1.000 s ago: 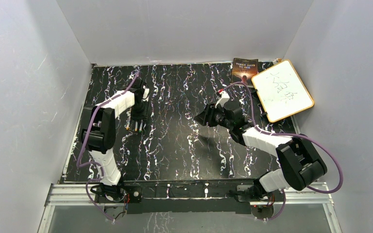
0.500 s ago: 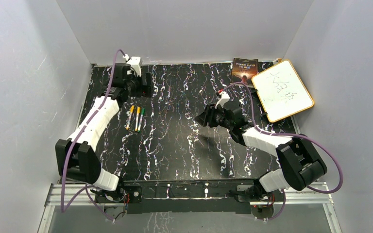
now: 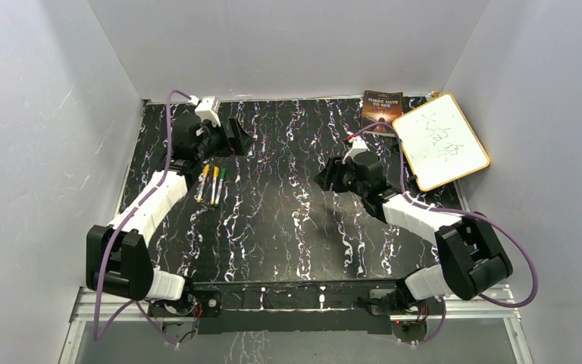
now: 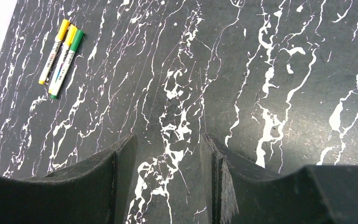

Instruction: Insert the pens into the pen caps

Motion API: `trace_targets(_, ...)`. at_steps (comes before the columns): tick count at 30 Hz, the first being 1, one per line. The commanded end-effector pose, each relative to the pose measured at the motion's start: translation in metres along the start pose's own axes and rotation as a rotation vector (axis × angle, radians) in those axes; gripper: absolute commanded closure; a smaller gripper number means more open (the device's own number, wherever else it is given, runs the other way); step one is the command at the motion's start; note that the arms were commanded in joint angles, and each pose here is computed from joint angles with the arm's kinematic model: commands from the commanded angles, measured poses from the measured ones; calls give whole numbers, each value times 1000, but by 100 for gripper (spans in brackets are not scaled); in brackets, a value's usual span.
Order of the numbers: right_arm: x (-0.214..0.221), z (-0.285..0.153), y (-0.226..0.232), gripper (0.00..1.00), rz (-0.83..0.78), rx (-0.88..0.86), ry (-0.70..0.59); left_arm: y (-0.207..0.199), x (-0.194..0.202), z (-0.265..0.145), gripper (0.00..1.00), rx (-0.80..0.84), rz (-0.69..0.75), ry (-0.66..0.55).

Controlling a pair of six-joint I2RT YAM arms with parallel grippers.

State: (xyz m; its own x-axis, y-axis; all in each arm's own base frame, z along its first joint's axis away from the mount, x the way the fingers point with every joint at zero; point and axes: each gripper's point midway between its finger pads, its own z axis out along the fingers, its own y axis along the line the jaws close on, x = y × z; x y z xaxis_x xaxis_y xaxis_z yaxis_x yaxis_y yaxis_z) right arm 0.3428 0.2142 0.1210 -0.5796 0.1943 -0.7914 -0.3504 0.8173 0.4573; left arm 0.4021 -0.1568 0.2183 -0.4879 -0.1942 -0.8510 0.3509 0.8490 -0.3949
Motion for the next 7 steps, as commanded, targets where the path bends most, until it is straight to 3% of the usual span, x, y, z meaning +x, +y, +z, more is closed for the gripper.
trace_targets(1,-40,0,13,50,-28,-21,-84,0,-7,6,5,-7,-54,-27)
trace_targets(7,-50,6,19,50,-38,-40,-93,3,-10,3,3,-33,-54,-30)
